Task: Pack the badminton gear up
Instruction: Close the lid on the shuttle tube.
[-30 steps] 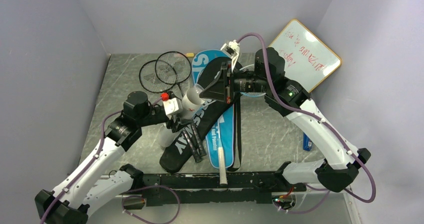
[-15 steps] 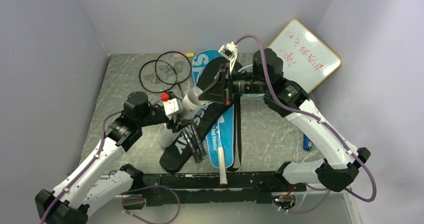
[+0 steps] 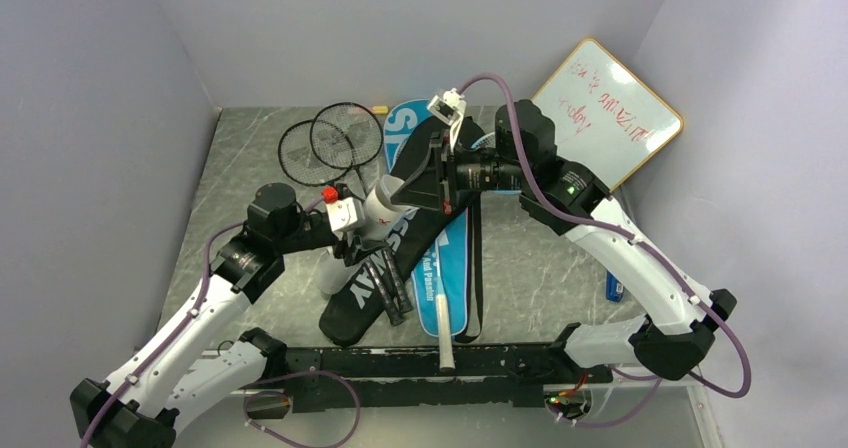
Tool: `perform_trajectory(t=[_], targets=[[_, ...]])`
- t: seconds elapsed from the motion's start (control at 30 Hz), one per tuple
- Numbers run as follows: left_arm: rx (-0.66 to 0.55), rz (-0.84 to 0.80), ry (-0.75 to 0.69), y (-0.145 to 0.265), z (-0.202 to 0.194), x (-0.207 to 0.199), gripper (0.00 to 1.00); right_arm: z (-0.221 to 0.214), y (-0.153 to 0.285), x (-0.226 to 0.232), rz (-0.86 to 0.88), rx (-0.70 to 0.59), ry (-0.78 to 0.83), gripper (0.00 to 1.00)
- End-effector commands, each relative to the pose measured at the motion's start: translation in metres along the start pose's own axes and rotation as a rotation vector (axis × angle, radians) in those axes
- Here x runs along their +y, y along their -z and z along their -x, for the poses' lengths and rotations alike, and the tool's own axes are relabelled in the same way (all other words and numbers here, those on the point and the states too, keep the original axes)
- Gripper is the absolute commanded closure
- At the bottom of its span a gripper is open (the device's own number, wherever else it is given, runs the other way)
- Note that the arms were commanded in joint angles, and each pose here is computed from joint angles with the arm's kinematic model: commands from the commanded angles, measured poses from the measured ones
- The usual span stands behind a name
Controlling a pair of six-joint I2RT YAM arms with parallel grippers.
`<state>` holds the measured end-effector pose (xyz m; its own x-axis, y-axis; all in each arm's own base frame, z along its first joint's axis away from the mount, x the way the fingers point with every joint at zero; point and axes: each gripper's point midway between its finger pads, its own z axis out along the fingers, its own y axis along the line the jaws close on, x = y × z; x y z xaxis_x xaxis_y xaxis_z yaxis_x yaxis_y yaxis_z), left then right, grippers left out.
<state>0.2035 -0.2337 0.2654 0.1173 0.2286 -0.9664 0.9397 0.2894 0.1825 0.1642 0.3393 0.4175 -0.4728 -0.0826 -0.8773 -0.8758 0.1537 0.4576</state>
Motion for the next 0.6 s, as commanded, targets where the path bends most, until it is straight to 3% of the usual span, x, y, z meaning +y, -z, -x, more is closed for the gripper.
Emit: perform_trajectory(t=[0.0, 0.2, 0.57], targets=[[-0.005, -0.013, -0.003, -0.0002, -0.0006, -0.0034, 0.50, 0.0122, 0.0013, 0.0079, 0.002, -0.028, 0.047, 1.00], [-0.006, -0.012, -0.004, 0.0001, -0.0001, -0.0034, 0.50, 0.0095, -0.0025, 0.0070, 0.012, -0.025, 0.047, 0.75], [-0.015, -0.016, -0.007, 0.0004, 0.0017, -0.0047, 0.50, 0.0058, -0.0075, 0.0020, 0.007, -0.015, 0.033, 0.70]])
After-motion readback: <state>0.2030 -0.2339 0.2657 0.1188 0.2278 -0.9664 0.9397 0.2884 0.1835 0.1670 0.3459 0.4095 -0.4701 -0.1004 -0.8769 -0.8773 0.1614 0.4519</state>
